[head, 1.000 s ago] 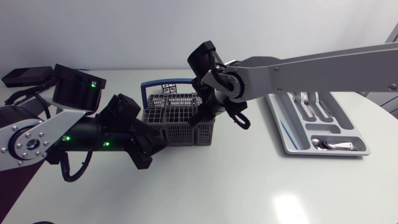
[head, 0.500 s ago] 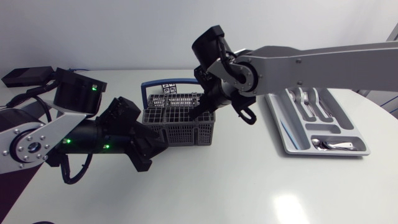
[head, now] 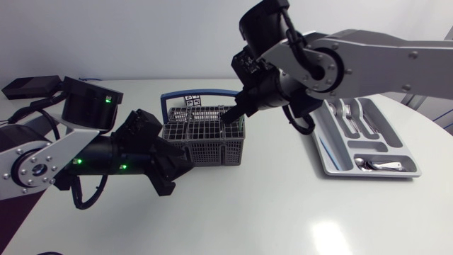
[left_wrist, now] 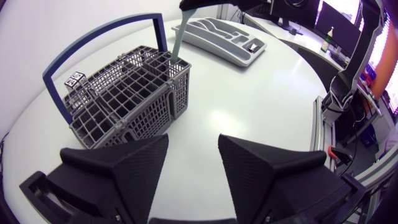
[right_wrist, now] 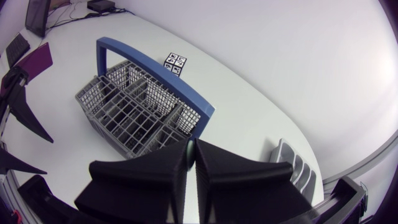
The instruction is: Transfer all utensils from the basket to the drawer tray.
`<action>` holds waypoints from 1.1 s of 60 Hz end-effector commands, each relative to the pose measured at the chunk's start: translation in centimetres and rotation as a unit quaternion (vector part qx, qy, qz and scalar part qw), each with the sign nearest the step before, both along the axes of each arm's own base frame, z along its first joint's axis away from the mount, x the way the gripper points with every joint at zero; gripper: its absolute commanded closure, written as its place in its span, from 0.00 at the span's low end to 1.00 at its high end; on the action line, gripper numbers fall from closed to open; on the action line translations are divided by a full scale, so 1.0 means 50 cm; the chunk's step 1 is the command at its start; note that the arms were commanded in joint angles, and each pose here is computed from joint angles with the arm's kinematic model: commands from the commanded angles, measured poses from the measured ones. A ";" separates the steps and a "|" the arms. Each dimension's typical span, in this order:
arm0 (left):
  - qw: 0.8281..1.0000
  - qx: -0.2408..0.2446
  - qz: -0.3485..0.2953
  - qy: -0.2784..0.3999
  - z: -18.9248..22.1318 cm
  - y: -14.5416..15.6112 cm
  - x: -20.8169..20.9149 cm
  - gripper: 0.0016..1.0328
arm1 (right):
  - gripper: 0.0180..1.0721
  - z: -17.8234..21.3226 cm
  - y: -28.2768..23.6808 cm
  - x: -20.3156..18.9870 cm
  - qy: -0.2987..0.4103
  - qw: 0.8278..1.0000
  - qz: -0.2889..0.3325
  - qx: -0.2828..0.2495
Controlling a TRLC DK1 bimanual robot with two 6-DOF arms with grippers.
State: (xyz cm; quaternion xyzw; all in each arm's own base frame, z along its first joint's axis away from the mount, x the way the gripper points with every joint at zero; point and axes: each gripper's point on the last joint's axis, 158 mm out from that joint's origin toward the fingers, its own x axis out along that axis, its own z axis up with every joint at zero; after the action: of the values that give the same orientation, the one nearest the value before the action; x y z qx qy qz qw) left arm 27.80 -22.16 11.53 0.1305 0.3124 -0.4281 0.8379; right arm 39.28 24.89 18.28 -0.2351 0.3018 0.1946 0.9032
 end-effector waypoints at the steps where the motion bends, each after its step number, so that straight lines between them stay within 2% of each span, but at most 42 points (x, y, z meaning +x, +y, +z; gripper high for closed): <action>1: 1.000 -0.002 -0.013 -0.016 0.010 -0.011 -0.005 0.45 | 0.95 0.020 -0.005 -0.020 -0.010 1.000 0.012 0.007; 11: 0.999 -0.014 -0.026 -0.037 0.040 -0.028 -0.012 0.34 | 0.94 0.084 -0.001 -0.065 -0.019 0.997 0.058 0.052; 23: 0.998 -0.022 -0.040 -0.042 0.052 -0.040 -0.027 0.28 | 0.94 0.106 -0.006 -0.134 0.012 0.987 0.125 0.105; 41: 0.993 -0.048 -0.103 -0.023 0.061 -0.078 -0.085 0.25 | 0.94 0.046 -0.001 -0.257 0.066 0.963 0.228 0.126; 57: 0.987 -0.037 -0.154 -0.017 0.033 -0.104 -0.128 0.25 | 0.94 -0.007 0.013 -0.325 0.123 0.941 0.275 0.153; 66: 0.984 -0.039 -0.172 -0.004 0.029 -0.121 -0.144 0.25 | 0.94 -0.008 0.028 -0.347 0.141 0.929 0.295 0.175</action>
State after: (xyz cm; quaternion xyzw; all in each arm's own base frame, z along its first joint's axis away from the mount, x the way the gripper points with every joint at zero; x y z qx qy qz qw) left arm 21.56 -27.81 14.23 0.1457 0.2514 -0.5609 0.7752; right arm 22.51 26.44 18.46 -0.1284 0.2987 0.5259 0.7859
